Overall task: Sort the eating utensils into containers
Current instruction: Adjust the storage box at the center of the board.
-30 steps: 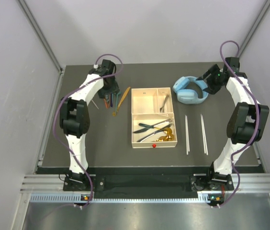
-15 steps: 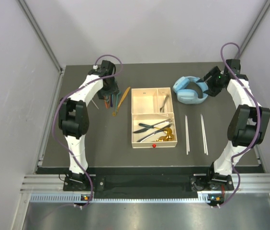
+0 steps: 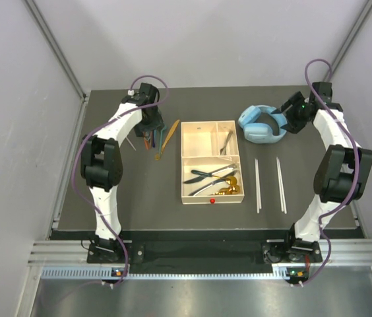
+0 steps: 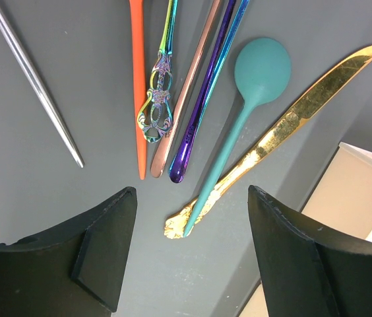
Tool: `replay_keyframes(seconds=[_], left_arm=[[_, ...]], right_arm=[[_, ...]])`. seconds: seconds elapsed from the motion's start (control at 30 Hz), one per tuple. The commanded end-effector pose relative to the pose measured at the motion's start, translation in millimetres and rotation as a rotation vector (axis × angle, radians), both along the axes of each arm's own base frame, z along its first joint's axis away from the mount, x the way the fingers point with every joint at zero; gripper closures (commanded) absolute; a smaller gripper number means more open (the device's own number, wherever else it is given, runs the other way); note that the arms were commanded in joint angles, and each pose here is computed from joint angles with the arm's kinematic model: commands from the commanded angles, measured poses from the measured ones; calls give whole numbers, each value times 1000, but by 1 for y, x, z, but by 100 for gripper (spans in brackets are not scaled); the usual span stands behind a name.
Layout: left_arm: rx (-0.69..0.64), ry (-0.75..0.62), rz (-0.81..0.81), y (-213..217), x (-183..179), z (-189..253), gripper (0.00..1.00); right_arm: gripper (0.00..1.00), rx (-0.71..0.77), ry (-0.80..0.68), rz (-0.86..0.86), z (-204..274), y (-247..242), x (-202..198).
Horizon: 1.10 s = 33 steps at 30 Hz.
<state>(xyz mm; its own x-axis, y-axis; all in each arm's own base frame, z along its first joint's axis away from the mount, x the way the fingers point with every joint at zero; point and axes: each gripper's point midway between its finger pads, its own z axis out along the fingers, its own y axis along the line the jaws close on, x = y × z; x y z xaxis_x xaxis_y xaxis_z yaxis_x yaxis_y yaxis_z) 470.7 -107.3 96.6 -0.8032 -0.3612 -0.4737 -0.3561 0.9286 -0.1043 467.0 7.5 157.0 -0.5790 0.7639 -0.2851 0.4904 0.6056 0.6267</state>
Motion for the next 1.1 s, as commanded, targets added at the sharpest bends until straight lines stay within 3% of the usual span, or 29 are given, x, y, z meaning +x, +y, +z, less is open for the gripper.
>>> replay_keyframes(seconds=[0.0, 1.07], left_arm=[[-23, -88, 10, -2, 7, 31, 27], [-21, -88, 12, -1, 4, 31, 27]], right_arm=[[30, -23, -104, -8, 34, -7, 4], [30, -11, -108, -12, 35, -6, 6]])
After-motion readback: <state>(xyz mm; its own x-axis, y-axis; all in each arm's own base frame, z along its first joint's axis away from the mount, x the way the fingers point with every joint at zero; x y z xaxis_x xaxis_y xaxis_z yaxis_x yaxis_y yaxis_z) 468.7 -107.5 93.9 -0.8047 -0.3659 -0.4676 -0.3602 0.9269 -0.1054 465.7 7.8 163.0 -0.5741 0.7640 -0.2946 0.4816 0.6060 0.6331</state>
